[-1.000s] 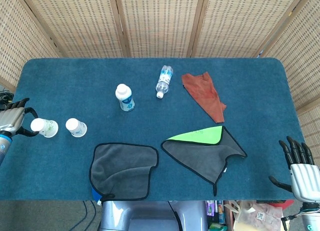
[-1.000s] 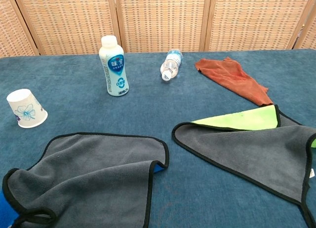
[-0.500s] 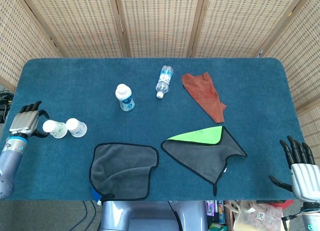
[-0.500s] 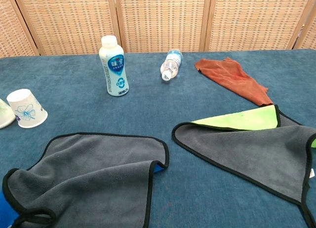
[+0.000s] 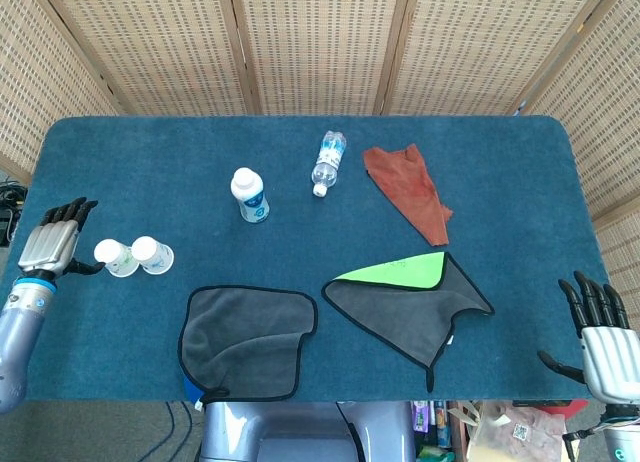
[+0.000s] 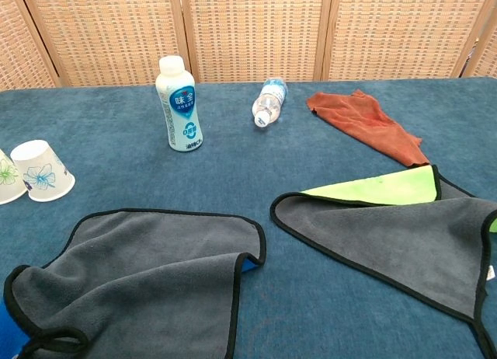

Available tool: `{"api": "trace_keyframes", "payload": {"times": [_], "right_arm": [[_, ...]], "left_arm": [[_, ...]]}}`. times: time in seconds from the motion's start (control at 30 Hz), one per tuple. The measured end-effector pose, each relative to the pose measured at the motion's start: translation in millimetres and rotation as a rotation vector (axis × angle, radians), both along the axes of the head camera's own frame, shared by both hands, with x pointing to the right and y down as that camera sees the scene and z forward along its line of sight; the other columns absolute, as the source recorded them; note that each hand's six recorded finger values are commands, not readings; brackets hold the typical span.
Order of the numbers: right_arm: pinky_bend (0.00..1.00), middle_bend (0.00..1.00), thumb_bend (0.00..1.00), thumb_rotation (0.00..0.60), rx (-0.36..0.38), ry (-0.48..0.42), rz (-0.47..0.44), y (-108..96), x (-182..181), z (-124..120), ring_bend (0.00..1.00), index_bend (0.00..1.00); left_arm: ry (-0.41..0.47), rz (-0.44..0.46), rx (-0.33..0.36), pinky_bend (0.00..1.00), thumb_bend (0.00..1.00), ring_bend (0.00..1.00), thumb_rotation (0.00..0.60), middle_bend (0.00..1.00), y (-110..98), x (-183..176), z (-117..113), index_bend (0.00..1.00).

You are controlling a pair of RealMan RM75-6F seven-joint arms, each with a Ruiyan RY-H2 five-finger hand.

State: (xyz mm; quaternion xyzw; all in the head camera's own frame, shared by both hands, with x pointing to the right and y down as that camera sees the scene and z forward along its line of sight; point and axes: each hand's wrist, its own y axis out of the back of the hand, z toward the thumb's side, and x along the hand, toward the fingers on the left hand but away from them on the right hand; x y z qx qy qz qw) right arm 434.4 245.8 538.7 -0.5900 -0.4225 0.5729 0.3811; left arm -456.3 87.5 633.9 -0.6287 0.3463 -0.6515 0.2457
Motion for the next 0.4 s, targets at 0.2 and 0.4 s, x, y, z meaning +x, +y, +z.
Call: {"api": "trace_keyframes", "payload": {"times": [0.2, 0.4], "right_arm": [[0.0, 0.0, 0.12, 0.6, -0.006, 0.0, -0.005, 0.3, -1.6, 2.0, 0.0, 0.0], [0.0, 0.0, 0.12, 0.6, -0.003, -0.004, -0.009, -0.3, -2.7, 2.4, 0.0, 0.0]], "left_arm": [[0.114, 0.061, 0.184, 0.0, 0.24, 0.0, 0.6, 0.0, 26.2, 19.8, -35.1, 0.01], [0.182, 0.092, 0.362, 0.0, 0.24, 0.0, 0.6, 0.0, 78.4, 33.7, -63.3, 0.0]]}}
